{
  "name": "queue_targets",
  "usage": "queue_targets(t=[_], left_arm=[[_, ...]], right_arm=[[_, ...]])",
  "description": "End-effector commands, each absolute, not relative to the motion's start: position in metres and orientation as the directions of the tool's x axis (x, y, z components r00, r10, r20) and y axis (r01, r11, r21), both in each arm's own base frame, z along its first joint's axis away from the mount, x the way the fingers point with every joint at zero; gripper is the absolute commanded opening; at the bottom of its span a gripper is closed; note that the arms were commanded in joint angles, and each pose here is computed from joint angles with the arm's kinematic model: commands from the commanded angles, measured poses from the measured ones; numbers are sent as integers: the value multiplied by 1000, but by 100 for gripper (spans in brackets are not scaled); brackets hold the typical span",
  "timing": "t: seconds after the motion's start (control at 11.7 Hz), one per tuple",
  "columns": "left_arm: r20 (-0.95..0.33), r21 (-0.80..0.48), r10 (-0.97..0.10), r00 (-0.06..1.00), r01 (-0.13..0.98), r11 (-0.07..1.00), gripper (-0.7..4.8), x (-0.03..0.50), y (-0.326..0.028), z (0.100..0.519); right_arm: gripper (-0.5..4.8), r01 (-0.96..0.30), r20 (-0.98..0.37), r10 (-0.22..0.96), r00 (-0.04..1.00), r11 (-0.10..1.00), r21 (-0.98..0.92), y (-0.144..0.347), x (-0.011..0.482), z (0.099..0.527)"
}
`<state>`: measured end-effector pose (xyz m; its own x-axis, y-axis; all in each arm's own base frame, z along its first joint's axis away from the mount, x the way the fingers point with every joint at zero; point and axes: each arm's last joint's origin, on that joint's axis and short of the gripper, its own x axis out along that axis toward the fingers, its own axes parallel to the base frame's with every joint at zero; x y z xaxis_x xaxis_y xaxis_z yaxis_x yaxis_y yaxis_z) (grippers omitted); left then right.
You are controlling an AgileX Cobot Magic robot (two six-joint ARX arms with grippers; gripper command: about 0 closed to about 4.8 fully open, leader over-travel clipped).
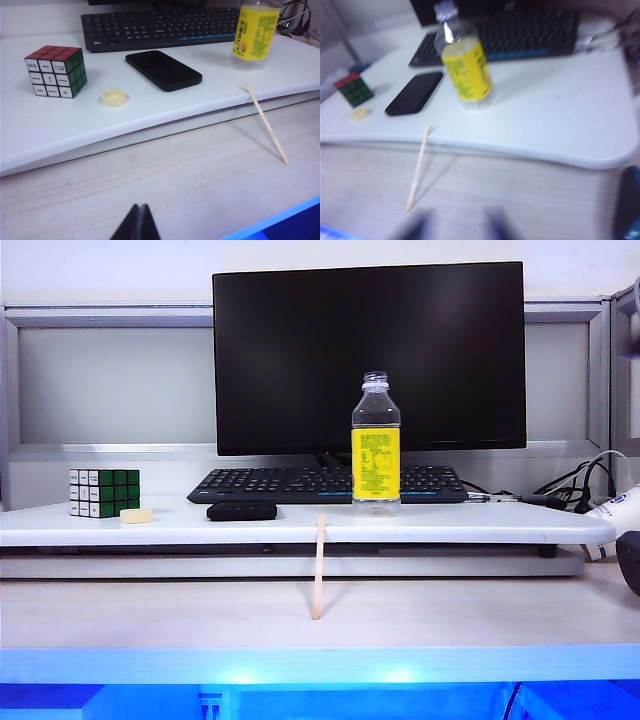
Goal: Grab a stick from the table and stick it in a plastic bottle.
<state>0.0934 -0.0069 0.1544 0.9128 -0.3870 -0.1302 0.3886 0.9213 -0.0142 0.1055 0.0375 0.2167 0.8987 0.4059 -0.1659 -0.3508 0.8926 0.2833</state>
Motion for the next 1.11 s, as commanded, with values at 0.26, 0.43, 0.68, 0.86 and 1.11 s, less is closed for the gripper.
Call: queue_targets(t=[0.26, 0.43, 0.68, 0.86, 1.11], left_arm=[[-138, -20, -408, 902, 410, 912, -6, 93, -8, 154], [-137, -24, -432, 892, 433, 901, -6, 92, -8, 154], [-135, -29, -460, 878, 461, 887, -6, 92, -9, 155], [-135, -29, -460, 878, 461, 887, -6, 92, -9, 155], [-136, -29, -459, 878, 460, 887, -6, 92, -9, 154]], right_arm=[[479, -450, -380, 653, 655, 741, 498, 105, 190, 240], [479, -410, -447, 677, 584, 722, 558, 120, 215, 225], [479, -387, -480, 715, 508, 688, 614, 149, 243, 196], [479, -384, -499, 708, 499, 697, 606, 161, 253, 192], [479, -319, -599, 660, 453, 748, 583, 204, 316, 146]])
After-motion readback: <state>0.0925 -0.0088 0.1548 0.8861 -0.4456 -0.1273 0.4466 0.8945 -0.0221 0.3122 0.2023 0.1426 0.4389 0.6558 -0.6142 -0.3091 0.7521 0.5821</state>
